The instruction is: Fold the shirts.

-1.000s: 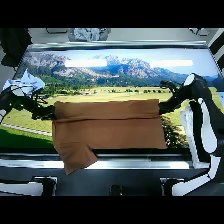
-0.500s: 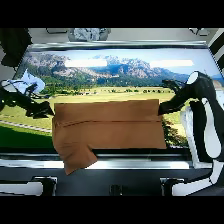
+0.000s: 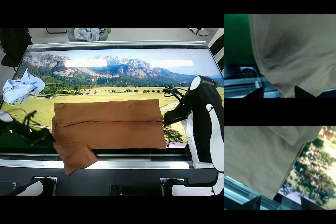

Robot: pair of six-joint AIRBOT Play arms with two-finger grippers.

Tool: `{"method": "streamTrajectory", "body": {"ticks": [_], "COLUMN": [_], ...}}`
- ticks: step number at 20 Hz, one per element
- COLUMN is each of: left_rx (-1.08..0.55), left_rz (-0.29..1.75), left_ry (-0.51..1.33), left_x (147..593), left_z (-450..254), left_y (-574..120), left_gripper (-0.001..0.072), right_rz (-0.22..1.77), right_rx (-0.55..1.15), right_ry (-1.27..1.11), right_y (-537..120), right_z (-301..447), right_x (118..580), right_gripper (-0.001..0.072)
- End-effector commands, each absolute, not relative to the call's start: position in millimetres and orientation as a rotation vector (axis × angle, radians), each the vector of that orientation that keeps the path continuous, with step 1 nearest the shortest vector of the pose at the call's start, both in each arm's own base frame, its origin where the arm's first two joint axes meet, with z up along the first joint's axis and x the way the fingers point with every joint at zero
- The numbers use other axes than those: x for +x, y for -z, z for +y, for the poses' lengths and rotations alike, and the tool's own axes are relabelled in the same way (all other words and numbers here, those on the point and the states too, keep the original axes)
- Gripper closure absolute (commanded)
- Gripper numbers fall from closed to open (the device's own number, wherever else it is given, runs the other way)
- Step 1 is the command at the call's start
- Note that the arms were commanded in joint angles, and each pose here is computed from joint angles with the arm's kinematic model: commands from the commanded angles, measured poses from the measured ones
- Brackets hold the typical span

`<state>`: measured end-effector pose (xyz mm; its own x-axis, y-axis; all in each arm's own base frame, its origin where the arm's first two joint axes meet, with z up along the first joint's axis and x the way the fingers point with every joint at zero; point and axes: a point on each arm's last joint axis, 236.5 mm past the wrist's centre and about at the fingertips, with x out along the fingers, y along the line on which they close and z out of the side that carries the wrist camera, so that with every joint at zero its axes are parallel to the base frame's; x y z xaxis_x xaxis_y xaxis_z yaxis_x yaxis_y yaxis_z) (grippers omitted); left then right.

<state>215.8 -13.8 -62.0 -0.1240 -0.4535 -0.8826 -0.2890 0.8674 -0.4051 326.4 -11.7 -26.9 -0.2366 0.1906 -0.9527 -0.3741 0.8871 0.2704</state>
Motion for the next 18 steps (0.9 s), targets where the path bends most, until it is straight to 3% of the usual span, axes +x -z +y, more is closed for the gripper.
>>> {"method": "streamTrajectory", "body": {"ticks": [1, 4, 10, 15, 18], "left_rx": [-0.635, -0.658, -0.724, -0.668, -0.668], "left_rz": [1.719, 1.752, 1.683, 1.693, 1.693], "left_ry": [0.172, 0.165, 0.192, 0.226, 0.227], "left_x": [172.5, 157.2, 174.3, 173.5, 173.5], "left_z": [-39.8, -46.0, -65.5, -74.3, -74.2], "left_y": [88.1, 98.8, 98.2, 100.6, 100.4], "left_gripper": [0.0232, 0.0233, 0.0266, 0.0684, 0.0681], "right_rz": [1.74, 1.72, 1.752, 1.835, 1.857], "right_rx": [-0.158, -0.166, -0.201, -0.173, -0.171], "right_ry": [-0.538, -0.532, -0.485, -0.508, -0.534], "right_y": [26.2, 22.9, 26.0, 54.2, 63.6], "right_z": [-12.3, -12.8, -25.4, -20.5, -16.5], "right_x": [316.0, 318.3, 314.2, 275.4, 254.9], "right_gripper": [0.0136, 0.0136, 0.0133, 0.0131, 0.0117]}}
